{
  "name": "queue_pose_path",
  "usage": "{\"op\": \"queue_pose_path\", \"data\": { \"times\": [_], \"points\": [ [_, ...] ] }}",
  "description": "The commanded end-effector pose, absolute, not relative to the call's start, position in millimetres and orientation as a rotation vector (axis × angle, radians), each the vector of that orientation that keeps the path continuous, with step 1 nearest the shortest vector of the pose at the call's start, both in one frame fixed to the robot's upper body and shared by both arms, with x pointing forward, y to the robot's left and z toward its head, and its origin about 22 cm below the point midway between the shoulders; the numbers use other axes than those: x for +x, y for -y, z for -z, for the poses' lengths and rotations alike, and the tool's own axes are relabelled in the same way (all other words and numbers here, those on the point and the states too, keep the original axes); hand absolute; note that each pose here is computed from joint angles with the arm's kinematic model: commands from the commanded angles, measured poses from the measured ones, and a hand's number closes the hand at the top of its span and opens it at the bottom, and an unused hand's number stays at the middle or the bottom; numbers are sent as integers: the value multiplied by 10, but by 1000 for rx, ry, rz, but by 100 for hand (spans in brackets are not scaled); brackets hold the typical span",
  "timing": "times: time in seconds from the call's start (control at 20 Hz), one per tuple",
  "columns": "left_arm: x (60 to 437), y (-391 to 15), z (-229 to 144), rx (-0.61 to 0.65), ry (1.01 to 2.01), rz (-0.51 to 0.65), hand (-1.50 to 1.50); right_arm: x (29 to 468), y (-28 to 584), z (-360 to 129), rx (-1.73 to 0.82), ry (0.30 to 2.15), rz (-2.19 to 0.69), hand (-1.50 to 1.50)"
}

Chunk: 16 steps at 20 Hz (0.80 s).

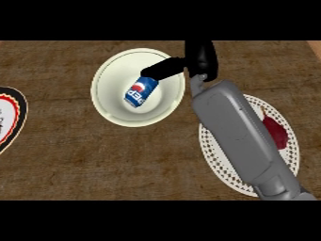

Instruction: Pick the can from the placemat and place it in the bowl

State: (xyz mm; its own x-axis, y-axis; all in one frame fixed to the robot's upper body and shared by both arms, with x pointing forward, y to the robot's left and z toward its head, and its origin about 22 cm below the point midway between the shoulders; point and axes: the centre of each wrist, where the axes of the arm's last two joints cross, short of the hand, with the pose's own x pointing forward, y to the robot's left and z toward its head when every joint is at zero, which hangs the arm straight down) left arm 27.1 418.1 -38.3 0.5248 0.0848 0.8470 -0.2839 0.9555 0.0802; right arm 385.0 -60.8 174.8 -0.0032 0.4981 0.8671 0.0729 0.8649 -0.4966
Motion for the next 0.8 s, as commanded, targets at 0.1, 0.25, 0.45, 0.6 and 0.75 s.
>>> {"op": "queue_pose_path", "data": {
  "times": [0.1, 0.25, 0.45, 0.6, 0.75],
  "points": [
    [1401, -3858, 8, 14, 1557, -128, 0, 3985, 1016, -1676, -477, 1567, -174, -150],
    [1398, -3879, 20, 11, 1557, -136, 0, 3994, 1122, -1635, -452, 1559, -160, -150],
    [1327, -3927, 63, 30, 1543, -156, 0, 4016, 1429, -1524, -453, 1547, -136, -150],
    [1297, -3952, 66, 36, 1537, -155, 0, 4015, 1561, -1464, -442, 1542, -152, -150],
    [1237, -3999, 65, 52, 1543, -175, 0, 3973, 1749, -1289, -405, 1528, -164, -150]
  ]
}}
